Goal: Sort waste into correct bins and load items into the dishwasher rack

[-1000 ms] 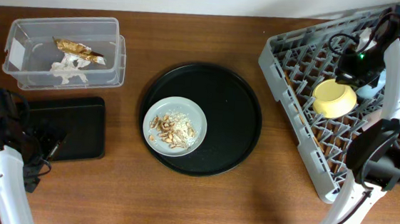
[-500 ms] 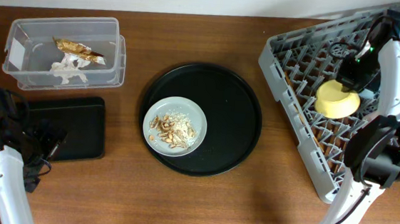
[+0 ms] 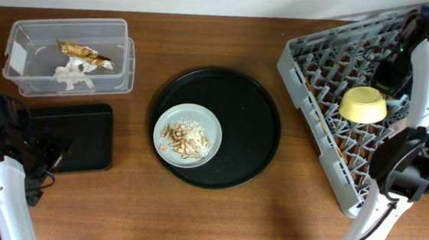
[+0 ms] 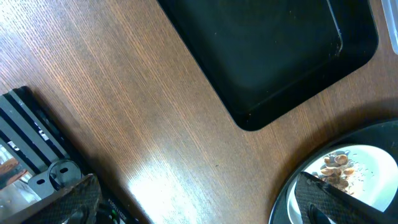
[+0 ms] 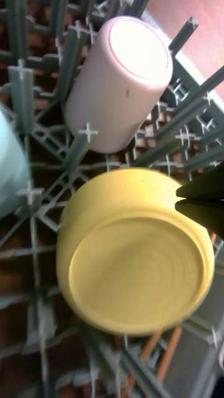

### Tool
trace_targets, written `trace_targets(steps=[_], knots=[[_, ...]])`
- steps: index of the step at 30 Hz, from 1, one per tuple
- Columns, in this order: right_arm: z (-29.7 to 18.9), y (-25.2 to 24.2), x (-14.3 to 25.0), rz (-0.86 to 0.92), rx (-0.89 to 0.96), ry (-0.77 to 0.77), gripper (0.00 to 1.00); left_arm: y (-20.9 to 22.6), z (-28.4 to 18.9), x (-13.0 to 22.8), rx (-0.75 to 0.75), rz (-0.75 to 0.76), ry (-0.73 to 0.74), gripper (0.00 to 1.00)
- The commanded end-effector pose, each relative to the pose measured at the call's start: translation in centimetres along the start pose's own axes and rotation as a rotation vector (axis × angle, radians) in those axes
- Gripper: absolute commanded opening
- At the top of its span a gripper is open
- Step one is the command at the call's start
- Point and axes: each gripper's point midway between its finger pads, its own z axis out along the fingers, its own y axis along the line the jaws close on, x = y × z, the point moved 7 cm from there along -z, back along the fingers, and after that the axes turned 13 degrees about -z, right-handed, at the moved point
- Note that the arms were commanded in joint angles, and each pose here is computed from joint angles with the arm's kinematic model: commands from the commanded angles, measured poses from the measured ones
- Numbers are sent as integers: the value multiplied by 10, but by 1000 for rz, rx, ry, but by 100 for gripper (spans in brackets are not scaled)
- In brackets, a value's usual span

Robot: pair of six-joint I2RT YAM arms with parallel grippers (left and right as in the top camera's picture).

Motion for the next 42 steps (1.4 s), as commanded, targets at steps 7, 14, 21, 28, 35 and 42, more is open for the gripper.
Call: trace_targets(steps=[7,14,21,28,35,42], knots=[[-17,22,-19,-101,-242,-126,4,1,1,-2,-8,-15,-8,99],[40,27,-7,-111,-228,-6,4,1,1,-2,-8,-15,-8,99],[29,15,3,-36,-126,48,4,1,1,-2,-8,-15,-8,99],[3,6,15,-21,-75,86,4,1,1,-2,-8,-15,-8,99],[-35,47,22,-308,-399,-31,5,1,1,-2,-8,-15,-8,99],[-20,91,27,-609,-496,-44,66,1,1,-2,-8,-15,-8,99]])
